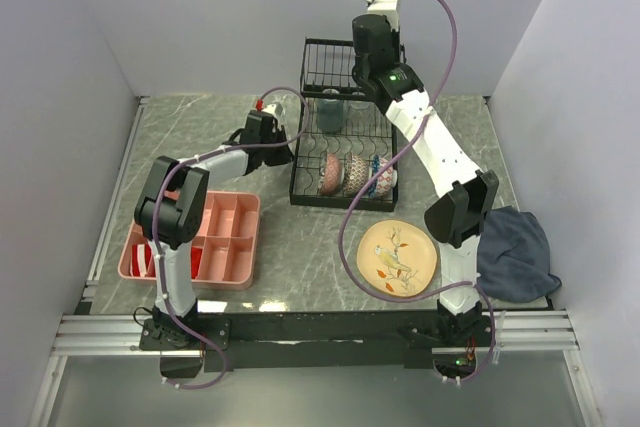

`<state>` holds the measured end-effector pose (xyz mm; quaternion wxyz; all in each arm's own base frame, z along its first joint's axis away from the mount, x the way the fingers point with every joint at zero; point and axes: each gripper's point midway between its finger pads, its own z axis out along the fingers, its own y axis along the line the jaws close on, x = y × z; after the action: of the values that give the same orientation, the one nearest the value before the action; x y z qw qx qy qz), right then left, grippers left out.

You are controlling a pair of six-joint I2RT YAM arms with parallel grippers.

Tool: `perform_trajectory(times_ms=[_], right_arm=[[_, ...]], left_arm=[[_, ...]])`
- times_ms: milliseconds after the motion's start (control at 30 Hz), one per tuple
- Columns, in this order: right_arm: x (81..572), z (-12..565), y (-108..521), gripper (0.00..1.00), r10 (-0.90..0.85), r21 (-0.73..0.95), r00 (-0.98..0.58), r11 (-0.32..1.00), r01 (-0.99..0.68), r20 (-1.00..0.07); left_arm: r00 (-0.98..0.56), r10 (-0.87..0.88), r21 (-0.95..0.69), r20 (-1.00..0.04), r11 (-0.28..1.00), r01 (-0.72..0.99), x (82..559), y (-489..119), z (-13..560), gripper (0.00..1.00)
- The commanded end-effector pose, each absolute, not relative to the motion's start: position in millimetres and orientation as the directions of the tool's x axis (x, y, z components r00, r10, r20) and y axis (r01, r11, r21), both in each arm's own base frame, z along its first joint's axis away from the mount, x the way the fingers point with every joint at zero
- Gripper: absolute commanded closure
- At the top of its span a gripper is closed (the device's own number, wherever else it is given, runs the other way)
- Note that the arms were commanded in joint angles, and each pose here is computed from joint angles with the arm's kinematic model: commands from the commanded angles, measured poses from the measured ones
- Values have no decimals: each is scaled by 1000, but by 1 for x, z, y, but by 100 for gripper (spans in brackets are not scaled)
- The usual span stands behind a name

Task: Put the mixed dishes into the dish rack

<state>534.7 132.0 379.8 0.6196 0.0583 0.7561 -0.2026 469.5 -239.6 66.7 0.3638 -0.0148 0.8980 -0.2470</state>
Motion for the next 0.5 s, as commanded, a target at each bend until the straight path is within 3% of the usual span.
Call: perform_trajectory(times_ms=[0, 300, 333, 433, 467], right_arm=[[521, 411, 123, 100, -148, -204, -171, 901, 383, -974], [542, 387, 128, 100, -131, -199, -194, 898, 392, -972], [543, 385, 129, 97, -141, -210, -200, 898, 387, -970], [540, 386, 128, 70, -153, -222, -204, 899, 378, -967], [535, 393, 127, 70, -147, -212, -194, 902, 377, -970]], left_arm=[[-736, -214, -500, -643, 845, 191, 467, -254, 72, 99], [-741, -185, -500, -646, 836, 227, 461, -263, 75, 99], [-743, -181, -505, -645, 830, 236, 460, -265, 75, 99], [-743, -169, -509, -647, 822, 257, 457, -270, 75, 99], [-744, -168, -511, -646, 820, 258, 456, -271, 74, 99]])
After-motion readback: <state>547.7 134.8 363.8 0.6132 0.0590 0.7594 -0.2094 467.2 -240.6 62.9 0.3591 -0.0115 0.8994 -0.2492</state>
